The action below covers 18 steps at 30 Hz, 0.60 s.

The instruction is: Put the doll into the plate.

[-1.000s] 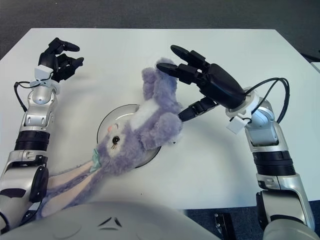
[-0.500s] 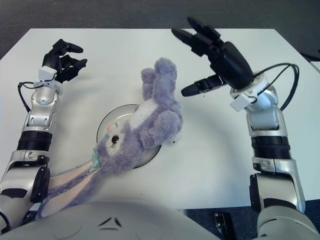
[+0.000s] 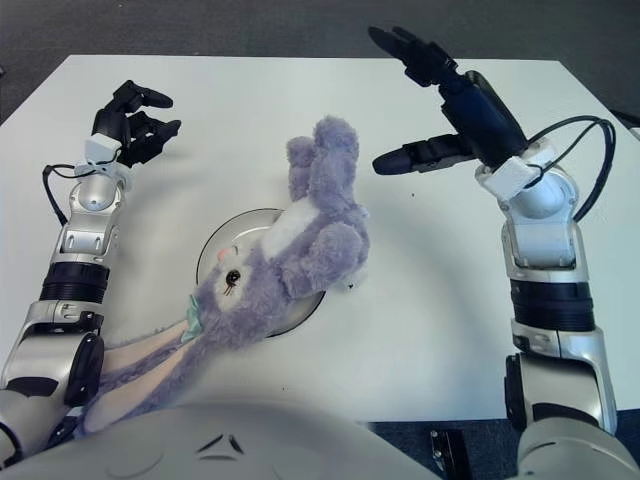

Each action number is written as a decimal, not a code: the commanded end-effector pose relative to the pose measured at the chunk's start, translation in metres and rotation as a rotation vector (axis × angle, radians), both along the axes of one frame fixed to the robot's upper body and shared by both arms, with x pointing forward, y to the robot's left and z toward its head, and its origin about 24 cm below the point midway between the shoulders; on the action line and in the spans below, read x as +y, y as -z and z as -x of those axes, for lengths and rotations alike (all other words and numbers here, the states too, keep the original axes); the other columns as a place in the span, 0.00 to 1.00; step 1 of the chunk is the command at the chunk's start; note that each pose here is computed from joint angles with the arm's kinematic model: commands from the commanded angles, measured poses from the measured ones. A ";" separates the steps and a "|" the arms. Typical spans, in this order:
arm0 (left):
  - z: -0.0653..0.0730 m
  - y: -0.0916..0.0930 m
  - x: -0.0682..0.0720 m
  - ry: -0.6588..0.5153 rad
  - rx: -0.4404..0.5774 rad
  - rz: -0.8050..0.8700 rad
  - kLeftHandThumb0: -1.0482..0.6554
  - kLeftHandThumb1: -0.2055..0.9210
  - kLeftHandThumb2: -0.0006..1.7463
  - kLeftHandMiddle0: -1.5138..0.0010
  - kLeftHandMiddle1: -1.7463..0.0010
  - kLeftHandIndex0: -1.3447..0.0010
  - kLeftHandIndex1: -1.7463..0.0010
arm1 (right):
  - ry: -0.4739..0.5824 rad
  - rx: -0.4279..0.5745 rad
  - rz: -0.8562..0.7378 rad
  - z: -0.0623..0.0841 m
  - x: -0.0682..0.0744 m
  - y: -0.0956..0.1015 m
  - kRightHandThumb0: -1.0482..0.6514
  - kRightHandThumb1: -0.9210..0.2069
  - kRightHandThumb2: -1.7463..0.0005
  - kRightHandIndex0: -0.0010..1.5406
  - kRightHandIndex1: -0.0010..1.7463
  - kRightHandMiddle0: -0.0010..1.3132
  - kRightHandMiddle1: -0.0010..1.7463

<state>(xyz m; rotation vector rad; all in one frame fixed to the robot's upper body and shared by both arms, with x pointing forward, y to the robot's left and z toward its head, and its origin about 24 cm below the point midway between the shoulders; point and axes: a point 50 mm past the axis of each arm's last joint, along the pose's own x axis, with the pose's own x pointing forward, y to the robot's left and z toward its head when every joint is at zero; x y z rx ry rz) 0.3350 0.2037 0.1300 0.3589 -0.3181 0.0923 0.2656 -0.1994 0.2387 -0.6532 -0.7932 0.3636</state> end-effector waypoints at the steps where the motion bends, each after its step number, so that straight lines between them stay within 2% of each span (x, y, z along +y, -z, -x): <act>1: -0.001 -0.002 -0.001 0.000 -0.006 -0.010 0.61 1.00 0.07 0.50 0.35 0.66 0.25 | 0.012 0.007 -0.052 0.001 -0.001 -0.002 0.11 0.11 1.00 0.10 0.01 0.18 0.02; 4: -0.001 -0.001 -0.001 0.001 -0.005 -0.009 0.61 1.00 0.07 0.50 0.35 0.65 0.26 | 0.028 0.018 -0.075 0.000 -0.002 -0.002 0.12 0.12 1.00 0.11 0.01 0.19 0.02; 8: -0.001 -0.001 -0.001 0.002 -0.004 -0.009 0.61 1.00 0.06 0.50 0.35 0.65 0.26 | 0.092 0.058 -0.127 -0.006 -0.006 0.000 0.16 0.14 1.00 0.19 0.01 0.24 0.03; 10: 0.000 0.000 -0.001 0.003 -0.003 -0.009 0.61 1.00 0.06 0.50 0.35 0.65 0.27 | 0.147 0.112 -0.159 -0.010 -0.009 0.003 0.20 0.14 1.00 0.21 0.01 0.25 0.03; 13: 0.000 0.000 -0.001 0.004 -0.002 -0.009 0.61 1.00 0.06 0.50 0.35 0.65 0.27 | 0.191 0.182 -0.186 -0.013 -0.012 0.006 0.26 0.14 1.00 0.22 0.01 0.25 0.03; 18: 0.002 0.003 -0.001 0.006 -0.001 -0.007 0.61 1.00 0.06 0.50 0.34 0.64 0.27 | 0.212 0.221 -0.267 -0.020 -0.016 0.013 0.27 0.09 0.99 0.22 0.00 0.23 0.02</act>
